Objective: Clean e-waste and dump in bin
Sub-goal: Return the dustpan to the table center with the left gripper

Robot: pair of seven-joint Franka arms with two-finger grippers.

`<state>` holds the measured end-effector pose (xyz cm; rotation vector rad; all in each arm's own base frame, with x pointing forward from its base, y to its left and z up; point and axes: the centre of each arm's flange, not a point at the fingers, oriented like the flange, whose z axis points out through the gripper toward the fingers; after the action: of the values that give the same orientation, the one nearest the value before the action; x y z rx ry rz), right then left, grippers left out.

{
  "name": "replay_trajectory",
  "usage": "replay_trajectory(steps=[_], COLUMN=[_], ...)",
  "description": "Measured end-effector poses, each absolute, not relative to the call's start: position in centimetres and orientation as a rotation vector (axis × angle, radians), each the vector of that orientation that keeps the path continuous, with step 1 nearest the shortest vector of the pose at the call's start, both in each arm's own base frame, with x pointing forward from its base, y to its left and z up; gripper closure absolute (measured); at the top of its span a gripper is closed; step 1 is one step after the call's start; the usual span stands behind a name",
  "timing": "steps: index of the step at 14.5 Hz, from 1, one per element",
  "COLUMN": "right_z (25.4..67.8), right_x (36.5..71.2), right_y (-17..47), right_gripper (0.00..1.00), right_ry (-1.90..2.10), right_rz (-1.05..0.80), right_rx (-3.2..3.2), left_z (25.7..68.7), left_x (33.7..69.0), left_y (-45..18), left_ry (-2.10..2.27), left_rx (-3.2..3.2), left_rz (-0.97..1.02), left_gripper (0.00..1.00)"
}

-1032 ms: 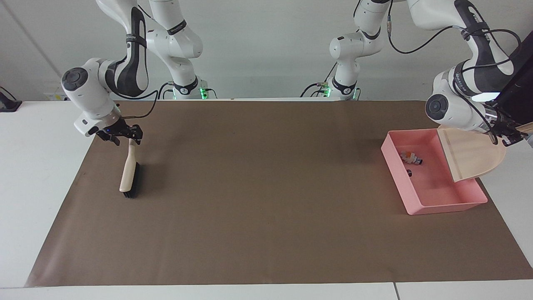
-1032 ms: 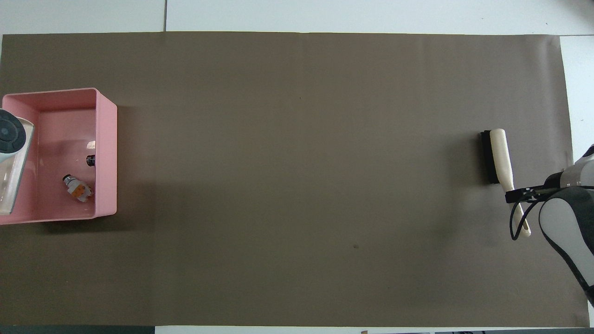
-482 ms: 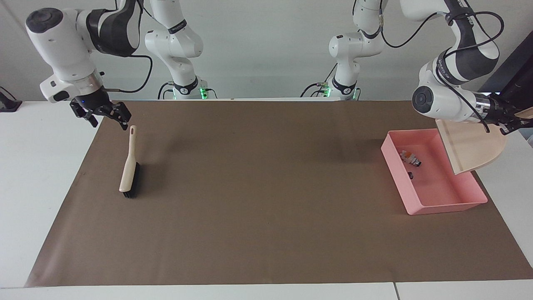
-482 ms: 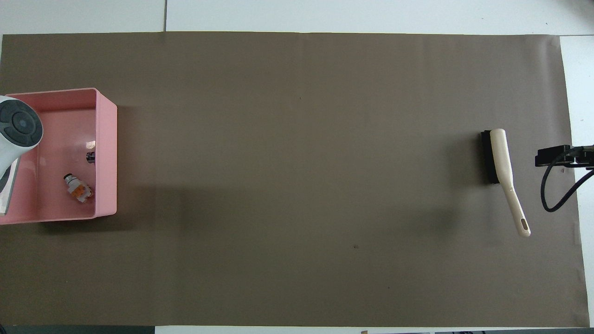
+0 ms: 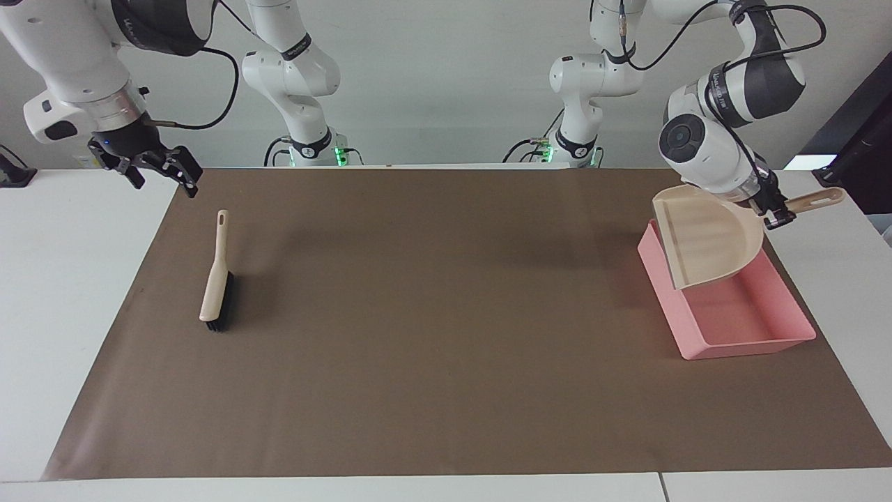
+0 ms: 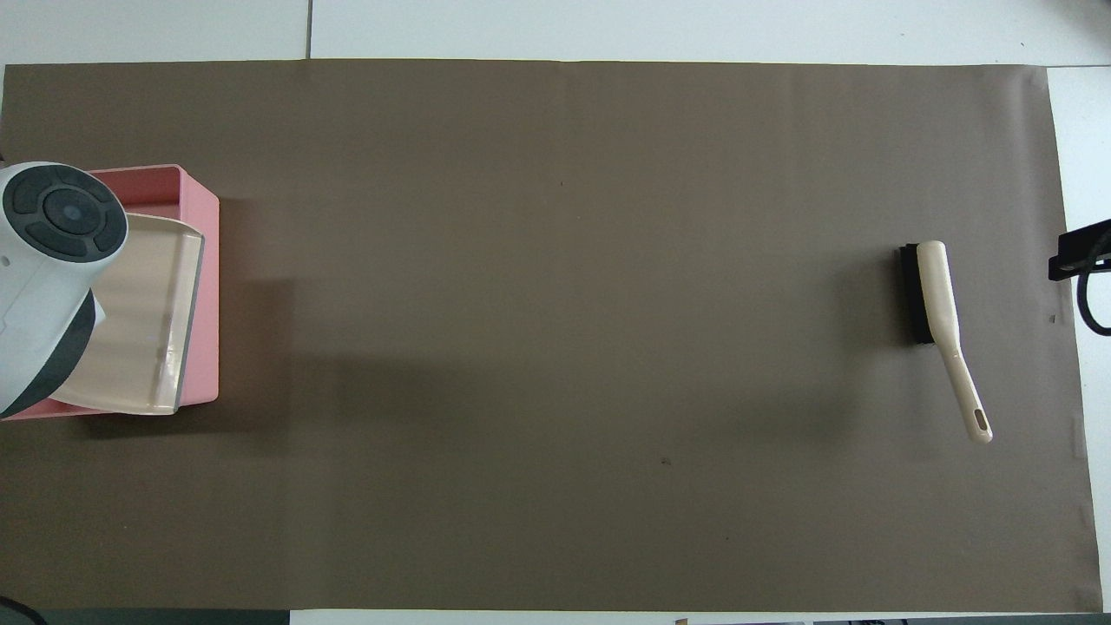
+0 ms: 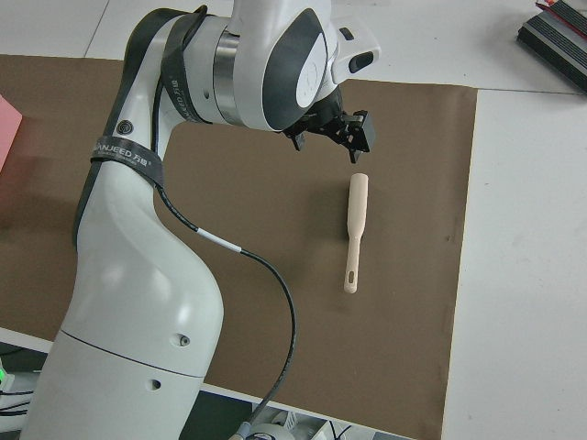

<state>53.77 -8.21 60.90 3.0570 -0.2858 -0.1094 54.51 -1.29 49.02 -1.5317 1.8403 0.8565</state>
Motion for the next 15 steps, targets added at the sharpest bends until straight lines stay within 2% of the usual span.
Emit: replay_trajectory(steps=[8, 15], right_z=[61.6, 61.7], right_x=[54.1, 54.2], right_y=[-3.5, -1.6], right_gripper=[0.0, 0.0], right_ry=[-0.283, -0.312], right_rz=[-0.114, -0.107], right_rx=[3.063, 3.057], left_z=[41.8, 36.1], left_x=[49.4, 46.8], left_y=[-19.4, -27.6], left_ry=[1.927, 1.959], left_rx=[-1.707, -1.714], left_rz=[0.662, 0.595], left_gripper=[0.68, 0.68])
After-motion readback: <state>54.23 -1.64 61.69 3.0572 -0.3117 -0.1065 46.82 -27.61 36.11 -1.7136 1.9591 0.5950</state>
